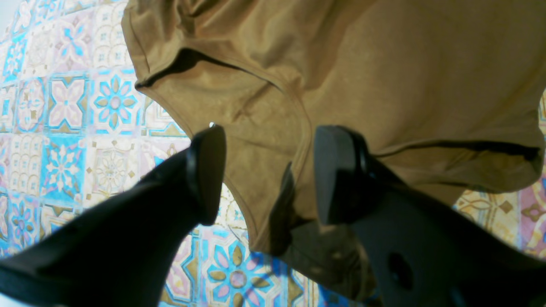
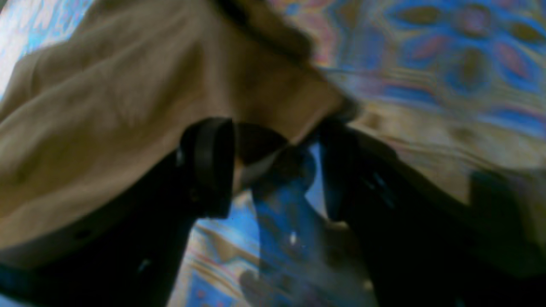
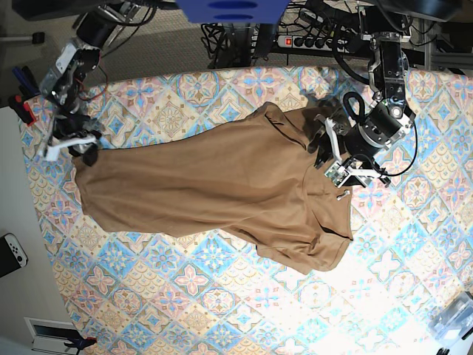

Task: Layout the t-shirt on the table in an organized manner, then fold the t-shirt properly
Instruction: 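Regrasp the shirt edge near the collar with the left gripper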

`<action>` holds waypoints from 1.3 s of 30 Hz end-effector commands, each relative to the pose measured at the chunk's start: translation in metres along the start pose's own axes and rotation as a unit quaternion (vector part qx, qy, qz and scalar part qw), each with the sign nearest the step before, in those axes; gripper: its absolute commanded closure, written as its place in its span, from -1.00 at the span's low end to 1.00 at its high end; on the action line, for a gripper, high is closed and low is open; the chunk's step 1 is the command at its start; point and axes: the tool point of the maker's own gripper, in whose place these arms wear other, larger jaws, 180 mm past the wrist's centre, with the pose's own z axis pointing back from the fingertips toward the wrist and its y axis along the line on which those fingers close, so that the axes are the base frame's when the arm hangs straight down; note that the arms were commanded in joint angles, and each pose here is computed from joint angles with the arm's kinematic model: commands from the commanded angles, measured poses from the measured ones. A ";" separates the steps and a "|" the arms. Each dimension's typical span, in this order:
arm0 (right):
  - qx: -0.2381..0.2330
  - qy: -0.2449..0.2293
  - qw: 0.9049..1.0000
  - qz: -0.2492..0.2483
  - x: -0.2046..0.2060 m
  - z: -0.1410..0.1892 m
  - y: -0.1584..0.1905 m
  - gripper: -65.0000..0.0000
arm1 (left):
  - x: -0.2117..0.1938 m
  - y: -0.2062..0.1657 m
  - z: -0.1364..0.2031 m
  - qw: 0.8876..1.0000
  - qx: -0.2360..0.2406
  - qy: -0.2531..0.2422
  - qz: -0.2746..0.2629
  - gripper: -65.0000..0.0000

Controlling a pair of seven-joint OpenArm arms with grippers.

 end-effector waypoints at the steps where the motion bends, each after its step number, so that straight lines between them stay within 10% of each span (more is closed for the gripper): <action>1: 0.011 0.024 1.000 0.011 -0.008 -0.003 0.009 0.05 | 0.011 0.005 0.003 1.000 0.007 -0.020 -0.004 0.05; 8: 0.017 0.025 0.999 0.017 -0.009 -0.004 0.014 0.07 | 0.008 0.001 0.003 1.000 0.003 -0.017 -0.002 0.05; 17: 0.017 0.028 0.999 0.018 -0.009 -0.004 0.014 0.83 | 0.003 -0.050 -0.003 0.998 -0.056 -0.017 0.018 0.03; 39: 0.008 0.043 0.999 0.025 -0.024 0.006 0.006 0.40 | -0.057 -0.055 -0.025 0.993 -0.026 0.111 -0.028 -0.19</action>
